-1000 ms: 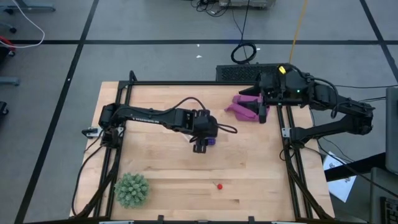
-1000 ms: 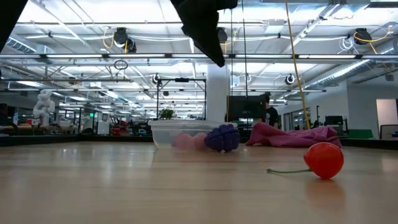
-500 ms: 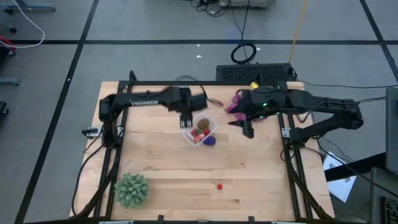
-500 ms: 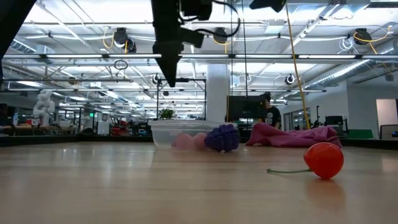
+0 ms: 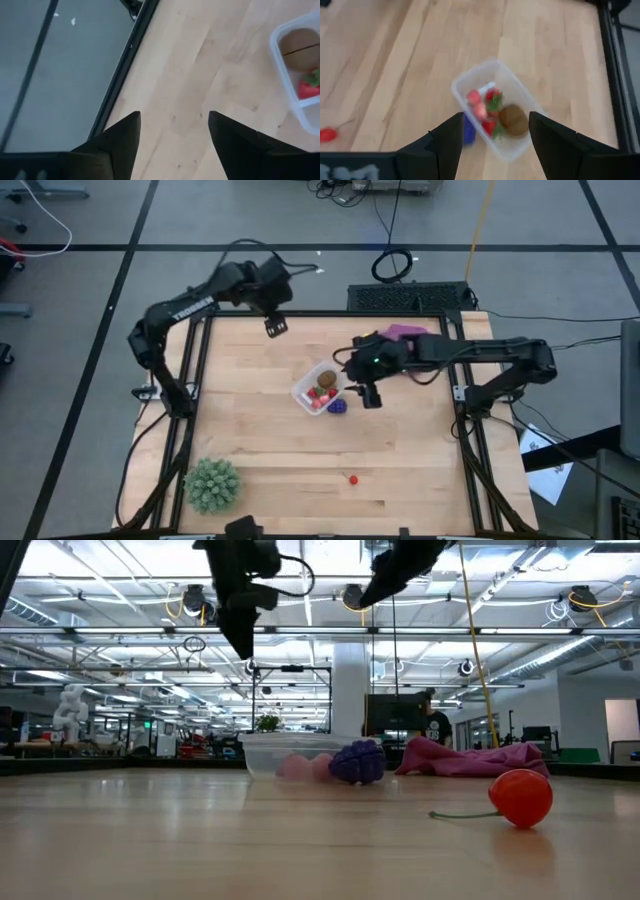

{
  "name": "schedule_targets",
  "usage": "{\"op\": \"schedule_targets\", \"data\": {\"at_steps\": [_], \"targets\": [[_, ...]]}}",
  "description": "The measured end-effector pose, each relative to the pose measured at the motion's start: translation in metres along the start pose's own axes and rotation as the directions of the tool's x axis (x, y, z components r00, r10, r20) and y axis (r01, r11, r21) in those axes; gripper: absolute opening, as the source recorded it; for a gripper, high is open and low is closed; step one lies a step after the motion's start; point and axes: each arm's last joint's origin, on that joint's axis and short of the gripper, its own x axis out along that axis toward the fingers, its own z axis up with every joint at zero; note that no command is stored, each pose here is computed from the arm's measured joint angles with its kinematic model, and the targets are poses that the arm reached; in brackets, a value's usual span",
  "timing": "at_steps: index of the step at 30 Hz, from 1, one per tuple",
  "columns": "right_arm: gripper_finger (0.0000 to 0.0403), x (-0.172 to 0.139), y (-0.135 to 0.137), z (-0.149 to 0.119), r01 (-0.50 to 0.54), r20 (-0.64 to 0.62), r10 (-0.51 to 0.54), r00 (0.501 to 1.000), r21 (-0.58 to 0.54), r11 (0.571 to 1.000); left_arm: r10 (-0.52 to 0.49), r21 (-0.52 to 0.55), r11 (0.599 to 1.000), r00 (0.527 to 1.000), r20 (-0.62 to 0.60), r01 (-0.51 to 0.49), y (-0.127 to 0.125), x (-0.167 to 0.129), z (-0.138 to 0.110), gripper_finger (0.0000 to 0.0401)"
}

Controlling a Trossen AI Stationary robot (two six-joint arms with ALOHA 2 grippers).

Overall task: Pick and placing Produce into tupperware
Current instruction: Put the blue raspberry into the transparent bin

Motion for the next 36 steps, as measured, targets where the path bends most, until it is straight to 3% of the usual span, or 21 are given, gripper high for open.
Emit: {"op": "schedule_targets", "data": {"at_steps": [5, 10, 15, 20, 28, 36], "targets": [[0.0215, 0.028, 0.0, 0.001, -0.008, -0.027, 0.008, 1.0, 0.001, 1.0, -0.035, -0.018, 0.999, 0.999, 0.04, 0.036, 0.005, -0.019, -0.009, 0.0239], [0.0215, 0.044, 0.003, -0.008, -0.029, -0.138, 0.04, 0.99, 0.081, 0.996, -0.135, 0.004, 0.991, 0.989, 0.06, 0.135, -0.004, -0.031, -0.014, 0.0239], [0.0215, 0.056, 0.008, -0.021, -0.03, -0.207, 0.064, 0.976, 0.161, 0.986, -0.157, 0.07, 0.986, 0.986, 0.055, 0.153, -0.014, -0.034, -0.014, 0.0239], [0.0215, 0.067, 0.012, -0.032, -0.025, -0.196, 0.075, 0.978, 0.246, 0.969, -0.156, 0.132, 0.98, 0.986, 0.064, 0.146, -0.016, -0.034, -0.013, 0.0239], [0.0215, 0.09, 0.014, -0.051, -0.12, -0.052, 0.15, 0.987, 0.372, 0.92, -0.145, 0.139, 0.981, 0.987, 0.063, 0.135, -0.014, -0.033, -0.013, 0.0239], [0.0225, 0.094, 0.016, -0.066, -0.099, -0.113, 0.163, 0.98, 0.43, 0.897, -0.145, 0.144, 0.98, 0.987, 0.065, 0.135, -0.015, -0.034, -0.013, 0.0239]]}}
